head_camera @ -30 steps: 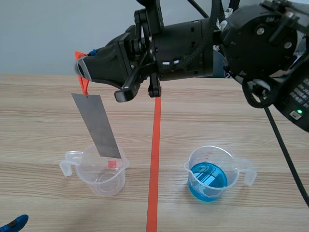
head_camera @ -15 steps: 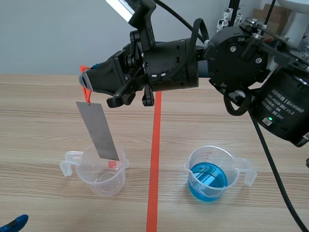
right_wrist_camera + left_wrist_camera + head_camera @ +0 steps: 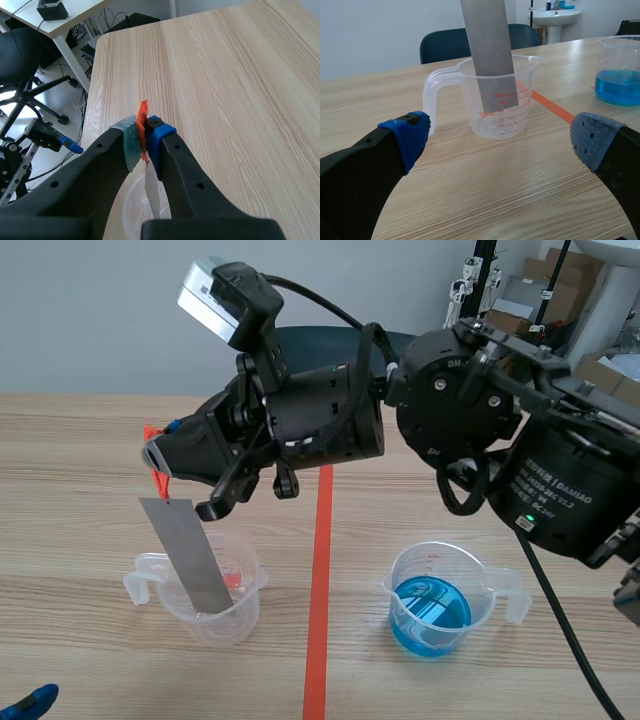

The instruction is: Do the redox reaction experiment. put the plate into the left beaker

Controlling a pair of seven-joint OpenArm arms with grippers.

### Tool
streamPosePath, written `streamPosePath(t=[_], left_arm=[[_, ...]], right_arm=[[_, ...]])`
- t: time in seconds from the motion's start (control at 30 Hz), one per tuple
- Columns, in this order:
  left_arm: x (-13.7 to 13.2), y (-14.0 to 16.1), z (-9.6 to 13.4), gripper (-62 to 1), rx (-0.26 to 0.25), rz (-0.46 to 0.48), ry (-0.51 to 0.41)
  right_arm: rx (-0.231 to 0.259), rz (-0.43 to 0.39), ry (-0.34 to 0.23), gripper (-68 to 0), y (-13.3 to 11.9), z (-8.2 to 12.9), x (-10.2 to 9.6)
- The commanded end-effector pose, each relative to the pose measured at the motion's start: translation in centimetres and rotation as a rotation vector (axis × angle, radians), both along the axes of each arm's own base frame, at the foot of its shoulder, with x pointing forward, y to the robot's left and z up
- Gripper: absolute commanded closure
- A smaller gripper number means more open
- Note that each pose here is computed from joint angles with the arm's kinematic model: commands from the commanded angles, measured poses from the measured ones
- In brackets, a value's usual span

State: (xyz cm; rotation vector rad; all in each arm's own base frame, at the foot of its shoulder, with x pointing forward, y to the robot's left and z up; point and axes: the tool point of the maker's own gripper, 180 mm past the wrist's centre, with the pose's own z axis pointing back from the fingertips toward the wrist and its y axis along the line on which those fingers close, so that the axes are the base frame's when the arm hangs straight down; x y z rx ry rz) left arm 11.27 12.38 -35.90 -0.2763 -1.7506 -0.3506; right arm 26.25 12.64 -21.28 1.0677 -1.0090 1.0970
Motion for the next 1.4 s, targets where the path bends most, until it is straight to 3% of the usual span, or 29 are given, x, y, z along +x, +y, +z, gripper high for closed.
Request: streamPosePath(t=[0.0, 0.43, 0.8, 1.0, 1.37], left_arm=[[-0.1, 0.0, 0.9, -58.7, -0.013, -0.004, -0.044], [-0.1, 0.0, 0.9, -58.7, -0.013, -0.004, -0.044], [-0.1, 0.0, 0.9, -58.7, -0.013, -0.004, -0.044], [-0.1, 0.0, 0.9, -58.7, -0.013, -0.004, -0.044], [-0.1, 0.0, 0.9, -58.7, -0.013, -0.004, -0.044]], right_arm=[[0.030, -0.003, -0.012, -0.4, 0.2, 0.8, 0.3], [0.031, -0.047, 0.005, -0.4, -0.4, -0.6, 1.5], [0.019, -0.006, -0.011, -0.4, 0.5, -1.3, 0.2], [0.060, -0.016, -0.022, -0.4, 0.6, -0.6, 0.4], [0.025, -0.016, -0.052, -0.4, 0.3, -1.2, 0.5]])
